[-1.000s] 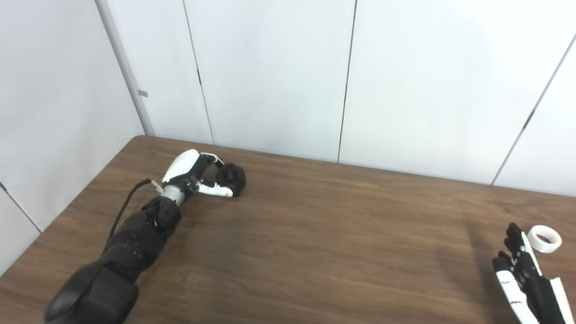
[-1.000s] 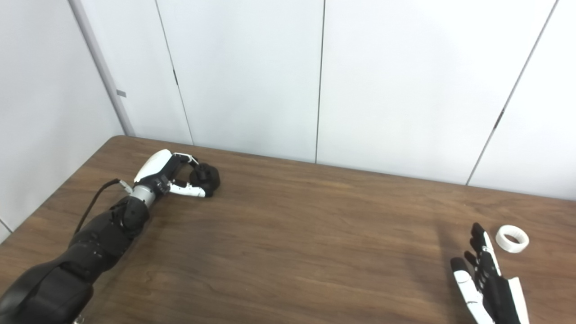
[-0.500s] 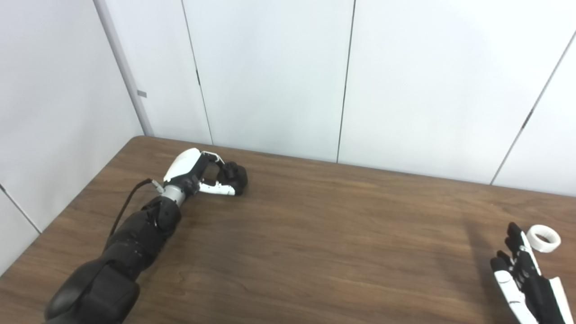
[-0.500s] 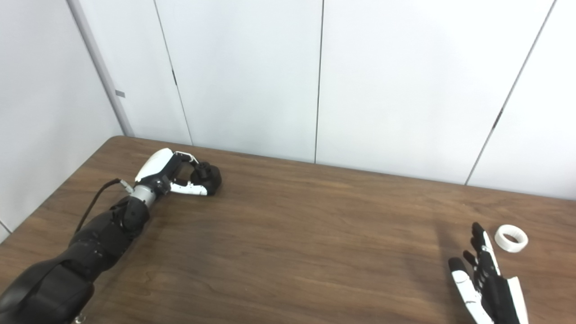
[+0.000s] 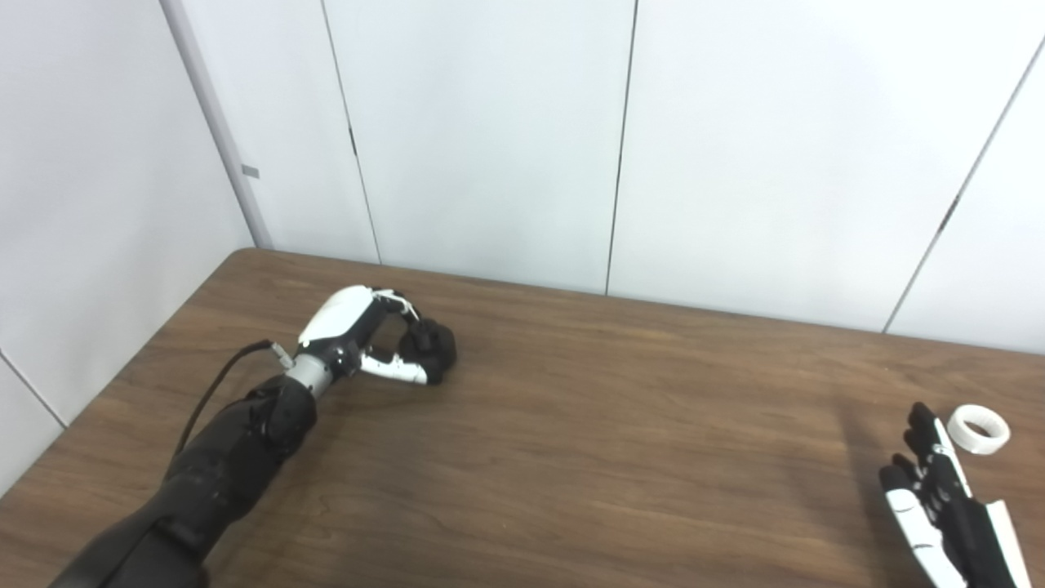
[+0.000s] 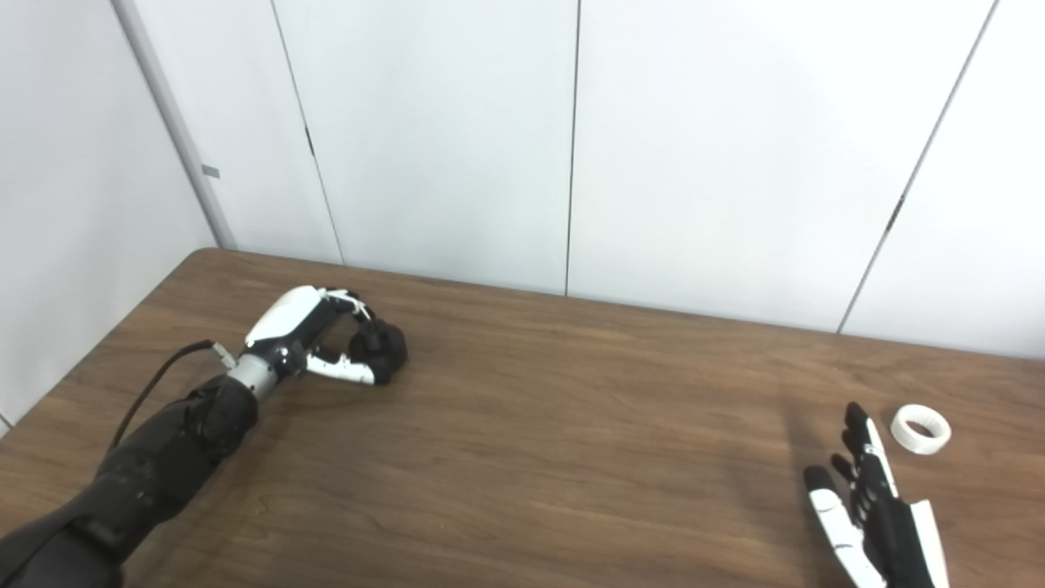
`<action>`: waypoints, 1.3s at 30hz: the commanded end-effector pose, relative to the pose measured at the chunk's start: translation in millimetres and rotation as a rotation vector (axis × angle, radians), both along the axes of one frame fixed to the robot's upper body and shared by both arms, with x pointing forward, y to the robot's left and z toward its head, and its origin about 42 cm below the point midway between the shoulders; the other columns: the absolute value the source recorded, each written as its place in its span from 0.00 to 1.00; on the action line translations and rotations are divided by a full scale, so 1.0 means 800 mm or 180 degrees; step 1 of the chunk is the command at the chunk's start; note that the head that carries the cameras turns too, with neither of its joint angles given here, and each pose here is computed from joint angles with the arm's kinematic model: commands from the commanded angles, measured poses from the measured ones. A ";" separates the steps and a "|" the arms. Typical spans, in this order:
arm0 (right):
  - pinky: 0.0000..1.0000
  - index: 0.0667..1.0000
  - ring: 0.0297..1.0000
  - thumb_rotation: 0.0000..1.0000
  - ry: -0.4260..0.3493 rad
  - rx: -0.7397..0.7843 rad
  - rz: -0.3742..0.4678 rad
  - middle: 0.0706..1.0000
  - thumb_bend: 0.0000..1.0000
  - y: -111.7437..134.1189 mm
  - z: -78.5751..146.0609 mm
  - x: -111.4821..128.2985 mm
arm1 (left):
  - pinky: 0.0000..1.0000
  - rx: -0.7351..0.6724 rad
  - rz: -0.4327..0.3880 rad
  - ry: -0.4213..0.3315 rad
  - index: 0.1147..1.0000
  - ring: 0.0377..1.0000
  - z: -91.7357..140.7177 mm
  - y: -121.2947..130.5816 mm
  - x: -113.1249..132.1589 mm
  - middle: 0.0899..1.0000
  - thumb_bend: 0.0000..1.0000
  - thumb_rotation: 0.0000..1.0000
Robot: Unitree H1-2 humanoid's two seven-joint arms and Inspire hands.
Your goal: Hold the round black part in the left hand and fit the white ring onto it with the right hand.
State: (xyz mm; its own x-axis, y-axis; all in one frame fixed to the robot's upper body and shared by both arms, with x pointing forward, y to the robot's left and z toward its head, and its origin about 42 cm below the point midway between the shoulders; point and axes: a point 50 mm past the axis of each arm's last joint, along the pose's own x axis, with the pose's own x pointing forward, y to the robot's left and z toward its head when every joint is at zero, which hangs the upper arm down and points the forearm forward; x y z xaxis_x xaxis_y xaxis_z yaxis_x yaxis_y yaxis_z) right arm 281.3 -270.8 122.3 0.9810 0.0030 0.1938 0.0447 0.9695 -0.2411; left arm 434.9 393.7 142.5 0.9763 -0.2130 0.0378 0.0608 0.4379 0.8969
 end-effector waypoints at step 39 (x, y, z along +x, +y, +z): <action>0.92 0.96 0.99 0.76 -0.0757 -0.0116 -0.0018 0.98 0.33 0.034 0.115 -0.018 | 1.00 0.0141 -0.1917 0.0021 0.41 1.00 -0.008 -0.204 -0.109 0.88 0.52 0.06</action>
